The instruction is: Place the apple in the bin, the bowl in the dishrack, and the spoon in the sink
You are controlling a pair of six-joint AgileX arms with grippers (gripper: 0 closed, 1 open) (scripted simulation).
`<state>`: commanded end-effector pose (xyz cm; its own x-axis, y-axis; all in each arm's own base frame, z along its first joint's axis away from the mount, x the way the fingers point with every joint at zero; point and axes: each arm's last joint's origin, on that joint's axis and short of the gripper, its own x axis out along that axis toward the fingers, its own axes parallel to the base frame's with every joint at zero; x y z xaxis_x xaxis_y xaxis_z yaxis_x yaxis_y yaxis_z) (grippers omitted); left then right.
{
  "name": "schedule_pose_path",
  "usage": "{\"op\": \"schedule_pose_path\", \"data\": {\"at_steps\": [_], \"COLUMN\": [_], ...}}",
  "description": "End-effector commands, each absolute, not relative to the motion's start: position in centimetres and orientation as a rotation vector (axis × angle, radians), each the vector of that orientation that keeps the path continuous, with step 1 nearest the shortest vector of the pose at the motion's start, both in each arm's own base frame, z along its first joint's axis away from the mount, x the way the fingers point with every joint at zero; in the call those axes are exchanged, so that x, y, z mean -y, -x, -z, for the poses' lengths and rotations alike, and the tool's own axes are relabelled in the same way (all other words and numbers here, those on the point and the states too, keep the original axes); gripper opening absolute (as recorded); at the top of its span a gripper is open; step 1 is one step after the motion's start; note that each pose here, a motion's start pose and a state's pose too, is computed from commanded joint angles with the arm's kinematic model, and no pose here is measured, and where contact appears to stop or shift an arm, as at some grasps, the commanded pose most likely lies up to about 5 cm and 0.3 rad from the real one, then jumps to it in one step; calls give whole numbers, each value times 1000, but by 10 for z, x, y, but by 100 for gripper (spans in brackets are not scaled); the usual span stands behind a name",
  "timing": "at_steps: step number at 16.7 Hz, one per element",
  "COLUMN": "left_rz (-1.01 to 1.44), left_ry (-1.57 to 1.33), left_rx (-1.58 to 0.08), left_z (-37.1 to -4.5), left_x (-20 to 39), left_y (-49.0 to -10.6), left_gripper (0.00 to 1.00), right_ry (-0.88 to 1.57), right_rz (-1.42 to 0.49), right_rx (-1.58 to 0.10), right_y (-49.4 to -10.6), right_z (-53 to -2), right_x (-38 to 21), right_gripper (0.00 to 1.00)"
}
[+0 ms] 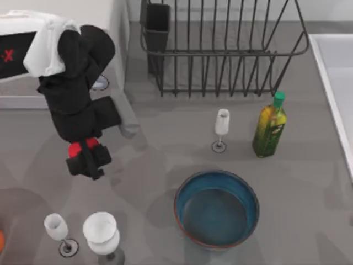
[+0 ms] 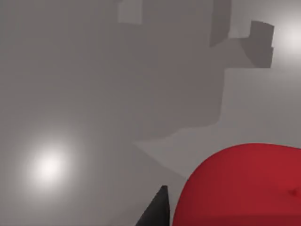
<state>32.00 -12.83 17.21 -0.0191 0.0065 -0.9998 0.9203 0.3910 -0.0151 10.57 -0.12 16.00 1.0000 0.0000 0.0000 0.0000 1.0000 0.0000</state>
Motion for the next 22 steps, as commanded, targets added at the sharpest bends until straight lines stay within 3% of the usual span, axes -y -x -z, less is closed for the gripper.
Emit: {"op": "schedule_pose_path", "data": {"at_steps": [4, 11, 17, 22], "left_rz": [907, 841, 380, -85], "left_ry": [-904, -877, -590, -282], "left_rx": [-1378, -1408, -1498, -1500], "left_z": [-210, -215, -247, -268], "left_x": [126, 111, 22, -43], "left_y": [-317, -313, -278, -221], "left_gripper": [0, 0, 0, 0], "right_ry": [0, 0, 0, 0], "right_rz": [0, 0, 0, 0], "right_rx": [0, 0, 0, 0], "right_y": [-106, -106, -106, -106], "right_z": [-160, -160, -160, -160], "right_x": [1, 1, 1, 1], "right_gripper": [100, 100, 100, 100]}}
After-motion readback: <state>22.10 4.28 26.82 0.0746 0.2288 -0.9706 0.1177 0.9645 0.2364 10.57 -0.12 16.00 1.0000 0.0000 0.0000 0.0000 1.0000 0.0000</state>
